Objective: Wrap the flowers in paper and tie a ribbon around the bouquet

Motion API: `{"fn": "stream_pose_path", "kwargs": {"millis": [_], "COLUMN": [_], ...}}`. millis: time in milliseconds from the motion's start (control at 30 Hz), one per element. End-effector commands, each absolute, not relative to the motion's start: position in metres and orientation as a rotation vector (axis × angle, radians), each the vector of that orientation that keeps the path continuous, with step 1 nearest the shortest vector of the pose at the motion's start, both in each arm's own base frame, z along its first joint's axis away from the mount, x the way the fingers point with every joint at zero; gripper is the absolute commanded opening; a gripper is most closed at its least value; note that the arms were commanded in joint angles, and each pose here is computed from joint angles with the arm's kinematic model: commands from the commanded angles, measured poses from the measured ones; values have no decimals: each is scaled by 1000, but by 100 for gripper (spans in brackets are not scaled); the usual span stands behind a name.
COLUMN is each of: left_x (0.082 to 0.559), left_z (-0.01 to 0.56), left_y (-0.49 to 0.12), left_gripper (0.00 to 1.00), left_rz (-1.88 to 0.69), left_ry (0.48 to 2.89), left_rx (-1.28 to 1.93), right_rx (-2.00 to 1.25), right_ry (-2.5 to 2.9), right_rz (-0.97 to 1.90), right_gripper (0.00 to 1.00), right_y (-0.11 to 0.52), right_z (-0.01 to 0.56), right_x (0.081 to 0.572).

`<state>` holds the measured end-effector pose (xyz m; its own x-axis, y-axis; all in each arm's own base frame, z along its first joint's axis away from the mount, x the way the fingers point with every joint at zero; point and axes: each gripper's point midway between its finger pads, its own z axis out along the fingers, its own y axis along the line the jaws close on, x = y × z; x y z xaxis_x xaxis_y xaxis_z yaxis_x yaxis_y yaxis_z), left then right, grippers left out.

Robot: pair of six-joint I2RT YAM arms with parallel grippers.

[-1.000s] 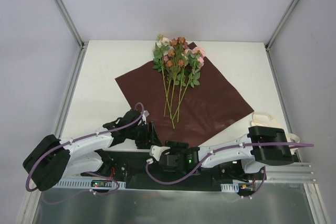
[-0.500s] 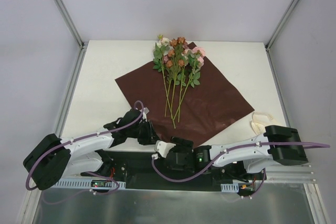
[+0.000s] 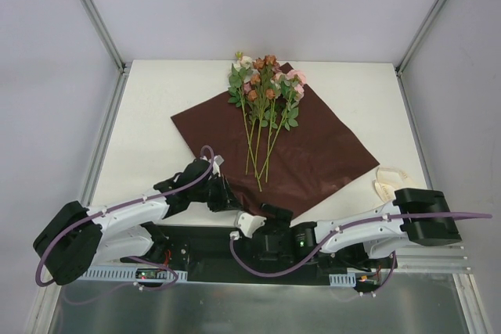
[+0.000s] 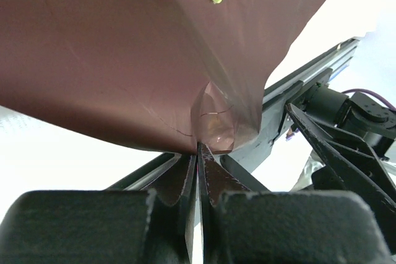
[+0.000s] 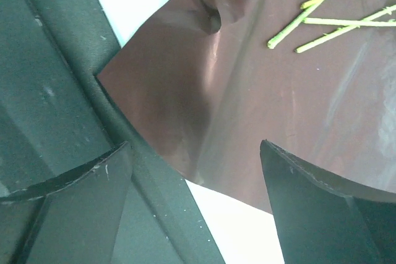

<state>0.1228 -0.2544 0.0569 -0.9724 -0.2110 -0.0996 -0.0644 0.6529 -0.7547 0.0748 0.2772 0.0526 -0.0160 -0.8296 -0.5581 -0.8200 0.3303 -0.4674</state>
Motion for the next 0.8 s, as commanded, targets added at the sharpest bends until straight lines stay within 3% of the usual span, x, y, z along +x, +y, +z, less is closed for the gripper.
{"fn": "stream_pose_path", "kwargs": {"millis": [0, 467, 600, 767], "left_x": [135, 142, 143, 144], "left_z": [87, 98, 96, 94], "left_y": [-269, -264, -262, -260], "left_gripper": [0, 0, 0, 0], "left_rz": [-1294, -1298, -1291, -1286], "left_ry": [2594, 2579, 2584, 2585], "left_rx": [-201, -232, -241, -253], "right_rx": [-1308, -1108, -1085, -1093], "right_ry": [1774, 1644, 1633, 1623], "right_rz": [-64, -129, -97, -79], "right_gripper": [86, 79, 72, 53], "right_y": [281, 275, 271, 271], "right_z": [67, 102, 109, 117], "right_x": [90, 113, 114, 119]}}
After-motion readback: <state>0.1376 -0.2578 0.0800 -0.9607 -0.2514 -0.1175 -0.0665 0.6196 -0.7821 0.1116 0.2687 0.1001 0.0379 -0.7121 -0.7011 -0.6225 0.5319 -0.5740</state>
